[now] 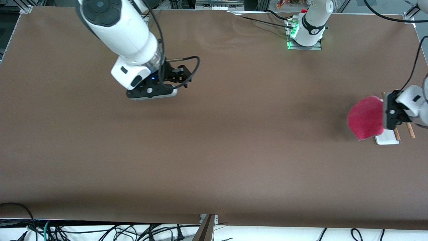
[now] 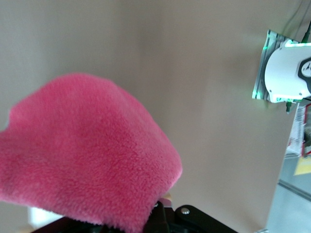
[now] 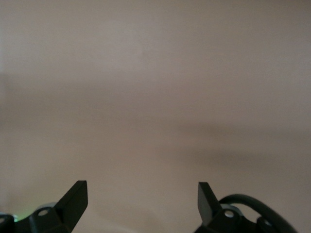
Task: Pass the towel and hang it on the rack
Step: 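Carry the towel to the rack with the left gripper while the right gripper retracts, then lower the towel over the rack rods and open the left gripper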
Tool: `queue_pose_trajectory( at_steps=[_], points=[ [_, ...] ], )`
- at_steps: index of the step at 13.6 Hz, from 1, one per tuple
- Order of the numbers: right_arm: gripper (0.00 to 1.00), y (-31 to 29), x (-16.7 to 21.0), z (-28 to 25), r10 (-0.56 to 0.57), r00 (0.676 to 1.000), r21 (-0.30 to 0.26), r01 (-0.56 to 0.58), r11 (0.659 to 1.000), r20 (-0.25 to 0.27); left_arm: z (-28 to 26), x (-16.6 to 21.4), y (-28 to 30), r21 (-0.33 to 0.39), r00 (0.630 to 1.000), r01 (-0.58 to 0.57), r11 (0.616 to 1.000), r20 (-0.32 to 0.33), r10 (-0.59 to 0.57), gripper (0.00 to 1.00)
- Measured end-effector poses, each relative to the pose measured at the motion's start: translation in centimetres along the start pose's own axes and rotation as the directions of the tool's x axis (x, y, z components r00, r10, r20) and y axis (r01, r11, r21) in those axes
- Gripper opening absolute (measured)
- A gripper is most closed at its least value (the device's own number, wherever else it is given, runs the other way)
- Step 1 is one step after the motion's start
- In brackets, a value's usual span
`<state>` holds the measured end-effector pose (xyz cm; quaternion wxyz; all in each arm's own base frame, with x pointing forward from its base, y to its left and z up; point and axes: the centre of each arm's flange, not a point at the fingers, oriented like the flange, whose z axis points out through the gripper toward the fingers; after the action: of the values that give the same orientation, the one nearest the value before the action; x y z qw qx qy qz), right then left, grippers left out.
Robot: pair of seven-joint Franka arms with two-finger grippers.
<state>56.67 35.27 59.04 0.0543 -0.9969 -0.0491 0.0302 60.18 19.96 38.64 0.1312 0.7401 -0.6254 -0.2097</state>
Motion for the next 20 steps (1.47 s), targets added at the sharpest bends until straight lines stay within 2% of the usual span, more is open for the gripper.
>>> queue_pose_trajectory(
  at_steps=[1,3,6,10,15,19,20],
  points=[
    [1.0,1.4,0.0,-0.8,-0.028,1.0,-0.017,0.028,0.999,0.003,1.8,-3.4,-0.4,-0.019,0.999,0.042,0.999,0.0,-0.042,0.03],
    [1.0,5.0,0.3,-1.9,-0.085,0.996,-0.052,0.085,0.995,0.009,4.2,-8.2,-1.0,-0.014,0.995,0.098,0.995,0.018,-0.097,0.03],
    [1.0,11.2,0.3,-2.6,-0.158,0.987,-0.091,0.16,0.983,0.035,6.0,-11.7,-1.5,0.007,0.99,0.134,0.991,0.038,-0.134,0.03],
    [1.0,18.6,-1.0,-2.4,-0.206,0.976,-0.101,0.212,0.972,0.07,8.0,-13.7,-2.7,0.039,0.988,0.149,0.988,0.039,-0.15,0.03],
    [1.0,25.5,-1.5,-1.4,-0.212,0.974,-0.108,0.22,0.969,0.079,9.7,-15.0,-3.6,0.063,0.986,0.159,0.985,0.035,-0.161,0.03],
    [1.0,28.1,-2.0,-1.6,-0.195,0.978,-0.145,0.204,0.968,0.078,10.2,-14.9,-4.4,0.084,0.987,0.153,0.985,0.034,-0.157,0.03],
    [1.0,28.0,-2.2,-1.9,-0.199,0.977,-0.153,0.208,0.966,0.075,10.6,-14.9,-4.5,0.081,0.987,0.153,0.985,0.034,-0.156,0.09]
  ],
)
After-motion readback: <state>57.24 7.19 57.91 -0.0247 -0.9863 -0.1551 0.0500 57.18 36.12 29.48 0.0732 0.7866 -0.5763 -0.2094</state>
